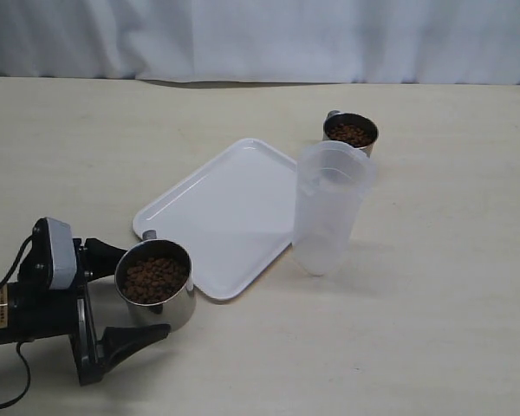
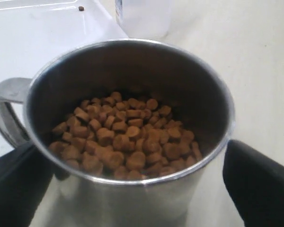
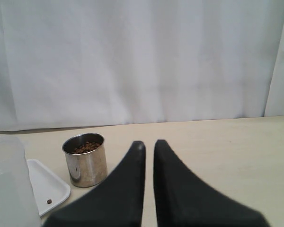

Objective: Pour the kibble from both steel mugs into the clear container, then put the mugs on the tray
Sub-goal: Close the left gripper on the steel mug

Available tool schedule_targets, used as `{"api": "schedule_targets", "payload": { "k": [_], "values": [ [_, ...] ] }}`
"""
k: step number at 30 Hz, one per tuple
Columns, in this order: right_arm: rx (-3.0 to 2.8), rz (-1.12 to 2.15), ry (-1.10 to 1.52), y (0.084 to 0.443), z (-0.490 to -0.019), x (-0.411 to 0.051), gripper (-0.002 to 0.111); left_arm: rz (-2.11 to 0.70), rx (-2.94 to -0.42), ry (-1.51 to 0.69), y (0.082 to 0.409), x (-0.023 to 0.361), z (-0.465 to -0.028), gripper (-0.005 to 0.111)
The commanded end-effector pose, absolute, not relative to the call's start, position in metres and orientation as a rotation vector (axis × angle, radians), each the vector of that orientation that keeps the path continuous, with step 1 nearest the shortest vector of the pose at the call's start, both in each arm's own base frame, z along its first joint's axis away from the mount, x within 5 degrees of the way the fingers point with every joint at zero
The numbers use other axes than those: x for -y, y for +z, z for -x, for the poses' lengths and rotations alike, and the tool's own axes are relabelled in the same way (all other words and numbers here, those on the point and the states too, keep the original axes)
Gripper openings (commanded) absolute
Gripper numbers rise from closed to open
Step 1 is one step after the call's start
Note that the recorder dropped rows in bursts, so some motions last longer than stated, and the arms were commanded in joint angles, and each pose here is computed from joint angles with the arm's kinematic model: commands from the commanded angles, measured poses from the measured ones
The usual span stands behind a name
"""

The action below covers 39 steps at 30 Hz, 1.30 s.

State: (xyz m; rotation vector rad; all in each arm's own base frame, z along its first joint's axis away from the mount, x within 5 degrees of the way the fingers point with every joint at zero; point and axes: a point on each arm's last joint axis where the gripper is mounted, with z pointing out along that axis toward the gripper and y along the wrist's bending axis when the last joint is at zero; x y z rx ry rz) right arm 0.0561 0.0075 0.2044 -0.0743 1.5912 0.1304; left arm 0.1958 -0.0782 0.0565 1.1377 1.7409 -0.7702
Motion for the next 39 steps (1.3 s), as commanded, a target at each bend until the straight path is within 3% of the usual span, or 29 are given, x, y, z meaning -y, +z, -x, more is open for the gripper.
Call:
{"api": "schedule_targets", "payload": {
  "k": [1,27,30,37,39],
  "values": [
    [-1.592,0.068,0.128,0.2033,-0.0560,-0.0072,0.005,-1.123,-1.737,-0.772,0.0564,0.0859,-0.1986,0.071],
    [-1.592,0.068,0.128,0.2033,-0.0560,-0.0072,0.005,-1.113,-1.736,-0.774,0.0568,0.0904,-0.2041,0.071],
    [-1.592,0.068,0.128,0.2033,-0.0560,-0.0072,0.005,-1.114,-1.734,-0.775,0.0568,0.0905,-0.2039,0.056],
    [-1.592,0.068,0.128,0.2033,-0.0560,-0.0072,0.005,-1.164,-1.703,-0.809,0.0576,0.0920,-0.1999,0.001],
    [-1.592,0.068,0.128,0.2033,-0.0560,-0.0072,0.005,-1.169,-1.700,-0.813,0.0577,0.0921,-0.1995,0.000]
  ]
}}
